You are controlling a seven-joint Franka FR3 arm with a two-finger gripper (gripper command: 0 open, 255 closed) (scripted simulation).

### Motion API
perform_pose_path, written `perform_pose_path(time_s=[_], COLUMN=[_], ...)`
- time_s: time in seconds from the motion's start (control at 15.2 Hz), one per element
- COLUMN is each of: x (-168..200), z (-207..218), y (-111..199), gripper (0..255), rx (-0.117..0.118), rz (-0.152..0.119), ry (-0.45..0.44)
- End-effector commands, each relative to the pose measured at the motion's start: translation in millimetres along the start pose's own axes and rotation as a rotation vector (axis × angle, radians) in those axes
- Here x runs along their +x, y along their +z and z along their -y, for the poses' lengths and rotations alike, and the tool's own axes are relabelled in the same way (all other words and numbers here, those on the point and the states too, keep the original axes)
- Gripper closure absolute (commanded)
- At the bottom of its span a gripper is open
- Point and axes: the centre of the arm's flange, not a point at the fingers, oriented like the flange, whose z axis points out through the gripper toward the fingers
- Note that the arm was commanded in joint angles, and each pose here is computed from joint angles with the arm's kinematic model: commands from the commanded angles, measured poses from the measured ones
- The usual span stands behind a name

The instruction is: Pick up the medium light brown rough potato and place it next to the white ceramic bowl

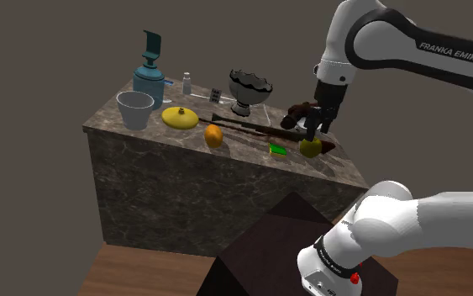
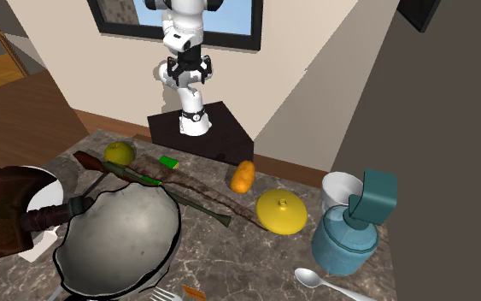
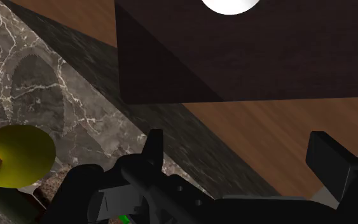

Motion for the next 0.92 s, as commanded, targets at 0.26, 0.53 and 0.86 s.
perform_pose_path(time_s=[0.26,0.53,0.86], x=[42,88,149], z=[41,77,116], y=[7,16,30], gripper=[0,0,0], rx=[-0.049,-0.099,-0.161], rz=[0.010,0.019,0.032], ry=[0.088,0.175,0.285])
